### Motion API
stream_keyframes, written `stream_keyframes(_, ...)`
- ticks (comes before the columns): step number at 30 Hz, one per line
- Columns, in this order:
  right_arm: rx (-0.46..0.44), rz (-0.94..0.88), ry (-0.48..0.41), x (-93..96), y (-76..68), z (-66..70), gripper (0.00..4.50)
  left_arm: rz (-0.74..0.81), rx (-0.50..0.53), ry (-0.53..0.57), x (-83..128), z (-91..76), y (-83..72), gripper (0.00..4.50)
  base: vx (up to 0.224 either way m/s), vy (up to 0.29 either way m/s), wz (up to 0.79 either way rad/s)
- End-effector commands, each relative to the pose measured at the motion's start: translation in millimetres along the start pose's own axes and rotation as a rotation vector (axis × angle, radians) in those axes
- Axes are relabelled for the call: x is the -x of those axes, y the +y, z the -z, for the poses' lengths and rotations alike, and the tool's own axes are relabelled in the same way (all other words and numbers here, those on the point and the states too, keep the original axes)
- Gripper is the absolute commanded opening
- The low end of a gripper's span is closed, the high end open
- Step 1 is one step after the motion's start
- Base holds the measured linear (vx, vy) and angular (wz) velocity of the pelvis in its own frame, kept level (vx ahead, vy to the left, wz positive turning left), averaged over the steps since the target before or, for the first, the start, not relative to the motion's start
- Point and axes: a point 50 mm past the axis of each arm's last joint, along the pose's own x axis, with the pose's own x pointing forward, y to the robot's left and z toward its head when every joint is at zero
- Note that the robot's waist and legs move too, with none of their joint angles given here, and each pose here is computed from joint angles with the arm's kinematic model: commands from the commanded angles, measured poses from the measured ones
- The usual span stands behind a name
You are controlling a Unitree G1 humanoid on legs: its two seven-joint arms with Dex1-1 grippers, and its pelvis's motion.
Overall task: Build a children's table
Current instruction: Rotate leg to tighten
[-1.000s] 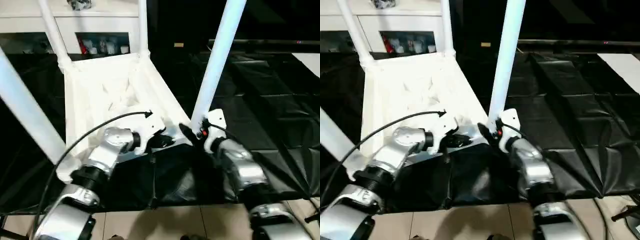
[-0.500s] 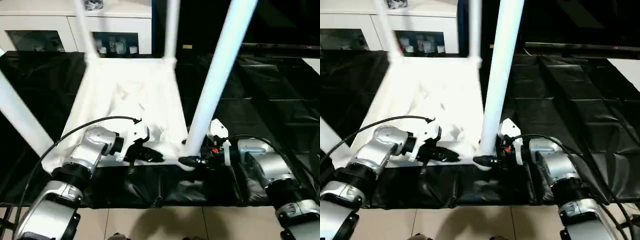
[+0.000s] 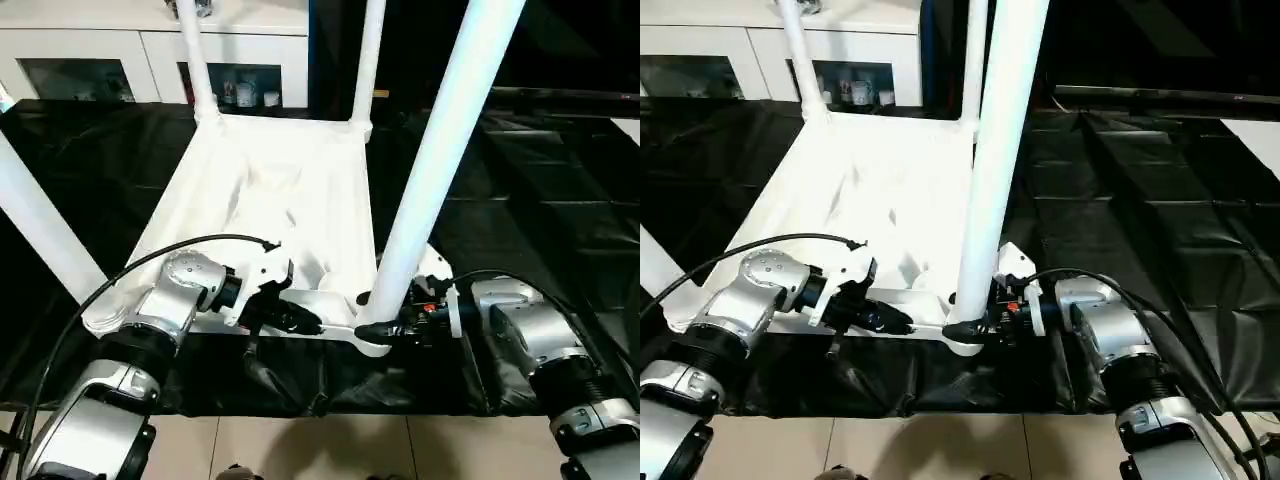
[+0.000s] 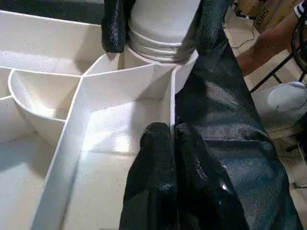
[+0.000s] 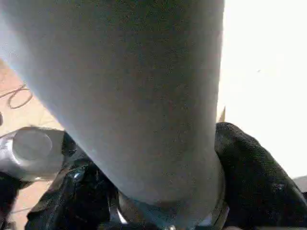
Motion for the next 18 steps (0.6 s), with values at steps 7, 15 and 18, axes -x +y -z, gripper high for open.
stream_keyframes(7,0.002,0.393,-0.138,-14.9,-21.0,-6.7,2.66,-0.258,-0.043,-0.060,-13.0,-23.5,18.1,0.00,0.000,0.000,0.00)
stream_keyframes(15,-0.113,0.798,-0.248,-27.4,-31.9,-0.8,2.64,-0.416,-0.020,-0.142,-56.2,-39.4,14.5,0.00,0.000,0.000,0.00)
stream_keyframes(18,-0.094,0.818,-0.276,-33.6,-29.4,-2.5,3.19,-0.422,-0.017,-0.153,-60.5,-40.5,13.8,0.00,0.000,0.000,0.00)
